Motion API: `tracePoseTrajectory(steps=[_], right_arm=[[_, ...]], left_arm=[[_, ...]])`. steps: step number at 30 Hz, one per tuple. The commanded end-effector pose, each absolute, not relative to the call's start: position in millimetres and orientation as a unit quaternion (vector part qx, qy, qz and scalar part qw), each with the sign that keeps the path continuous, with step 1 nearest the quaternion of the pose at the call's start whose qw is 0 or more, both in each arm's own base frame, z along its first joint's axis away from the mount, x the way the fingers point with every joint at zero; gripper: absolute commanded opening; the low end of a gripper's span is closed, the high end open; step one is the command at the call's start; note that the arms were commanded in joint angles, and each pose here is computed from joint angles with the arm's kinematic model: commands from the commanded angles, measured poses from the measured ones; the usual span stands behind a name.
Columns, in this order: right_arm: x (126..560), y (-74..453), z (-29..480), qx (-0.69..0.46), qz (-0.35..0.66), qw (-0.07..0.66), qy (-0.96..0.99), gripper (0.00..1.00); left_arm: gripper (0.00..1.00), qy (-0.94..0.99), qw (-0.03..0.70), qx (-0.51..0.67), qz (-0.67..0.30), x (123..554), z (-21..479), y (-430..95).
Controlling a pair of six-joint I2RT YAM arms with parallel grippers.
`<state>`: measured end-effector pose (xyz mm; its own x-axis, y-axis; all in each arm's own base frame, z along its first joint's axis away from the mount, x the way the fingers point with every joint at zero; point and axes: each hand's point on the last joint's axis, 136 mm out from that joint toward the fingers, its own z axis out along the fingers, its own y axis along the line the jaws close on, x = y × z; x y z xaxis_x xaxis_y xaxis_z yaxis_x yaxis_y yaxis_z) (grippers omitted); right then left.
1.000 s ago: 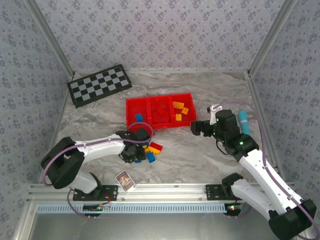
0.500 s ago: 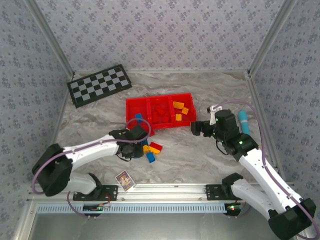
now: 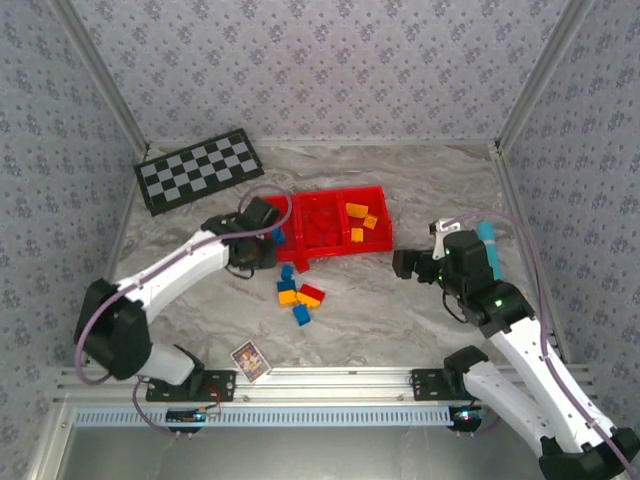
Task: Sort the legos into containers by color
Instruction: Place the lego in the container.
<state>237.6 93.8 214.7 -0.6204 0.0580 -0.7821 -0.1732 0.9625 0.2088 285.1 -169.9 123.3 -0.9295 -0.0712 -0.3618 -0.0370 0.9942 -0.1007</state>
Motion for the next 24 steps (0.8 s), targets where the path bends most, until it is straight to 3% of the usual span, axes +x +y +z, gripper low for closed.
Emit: tracePoseTrajectory(steps=[1,13,24], right_arm=[[227.4,83.1,201.9,-0.012,0.119,0.413,0.903,1.0],[201.3,65.6,200.0,0.018,0.121,0.425,0.897,1.0],[202.4,66.1,199.0,0.02,0.125,0.43,0.894,1.0]], left_arm=[[0.3,0.983,0.18,0.012,-0.035,304.7,135.1,-176.2],[0.3,0.981,0.192,-0.007,-0.035,401.1,126.2,-186.7],[0.35,0.984,0.177,-0.007,-0.031,432.8,99.7,-198.9]])
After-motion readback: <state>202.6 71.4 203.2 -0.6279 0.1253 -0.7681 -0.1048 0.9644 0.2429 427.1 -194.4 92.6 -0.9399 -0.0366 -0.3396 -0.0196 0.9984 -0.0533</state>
